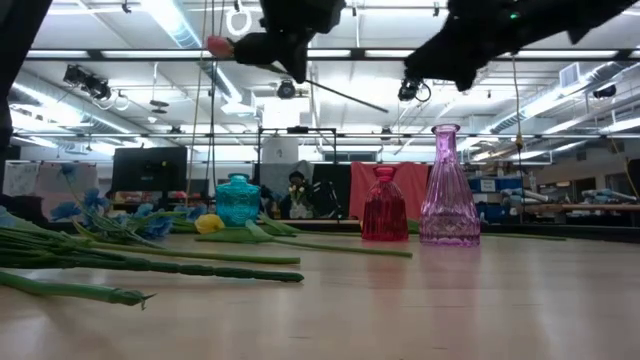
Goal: Sort flowers into vase by color
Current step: Put the middle pink flower into the blue vase
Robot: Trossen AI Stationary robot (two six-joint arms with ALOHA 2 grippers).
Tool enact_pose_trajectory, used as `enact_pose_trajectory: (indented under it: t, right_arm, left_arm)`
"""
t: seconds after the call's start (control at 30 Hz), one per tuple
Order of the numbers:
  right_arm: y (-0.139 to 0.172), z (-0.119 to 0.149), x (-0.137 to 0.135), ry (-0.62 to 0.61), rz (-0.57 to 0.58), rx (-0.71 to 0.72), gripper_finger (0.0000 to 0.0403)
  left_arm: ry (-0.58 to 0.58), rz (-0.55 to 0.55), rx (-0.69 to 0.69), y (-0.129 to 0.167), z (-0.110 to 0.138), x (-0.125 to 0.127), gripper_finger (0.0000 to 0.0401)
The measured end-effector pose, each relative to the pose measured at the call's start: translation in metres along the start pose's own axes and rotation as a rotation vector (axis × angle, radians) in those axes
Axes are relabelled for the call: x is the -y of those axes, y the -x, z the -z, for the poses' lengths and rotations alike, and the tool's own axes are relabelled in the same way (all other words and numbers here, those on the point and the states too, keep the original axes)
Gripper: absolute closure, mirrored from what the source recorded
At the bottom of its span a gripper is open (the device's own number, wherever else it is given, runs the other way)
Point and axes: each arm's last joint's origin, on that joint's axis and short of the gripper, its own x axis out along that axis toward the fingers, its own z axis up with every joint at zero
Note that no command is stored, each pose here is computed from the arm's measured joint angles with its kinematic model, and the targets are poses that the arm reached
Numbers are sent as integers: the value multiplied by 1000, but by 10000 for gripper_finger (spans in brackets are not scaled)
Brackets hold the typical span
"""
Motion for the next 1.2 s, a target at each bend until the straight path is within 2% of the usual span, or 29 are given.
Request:
enact_pose_trajectory:
  t: [0.17, 0.37, 0.53, 0.7, 0.97, 1.07, 1.2]
  right_arm:
    - [-15, -3, 10, 85, 38, -48, 241]
    - [-25, -9, 14, 171, 80, -62, 215]
    - [-30, -7, 15, 205, 110, -95, 215]
    - [-31, -5, 19, 203, 124, -115, 255]
    - [-29, -6, 19, 202, 125, -111, 382]
    - [-29, -6, 19, 193, 126, -113, 387]
    - [-28, -5, 20, 171, 154, -119, 379]
  left_arm:
    - [9, -39, 42, -1, -5, -6, 384]
    - [-22, -60, 62, 0, -8, -9, 384]
    - [20, -85, 86, 0, -11, -12, 384]
    - [7, -91, 91, 0, -12, -13, 384]
    - [14, -91, 96, 0, -12, -13, 381]
    - [42, -79, 120, 0, -13, -14, 366]
    - [168, -107, 199, 5, -20, -19, 320]
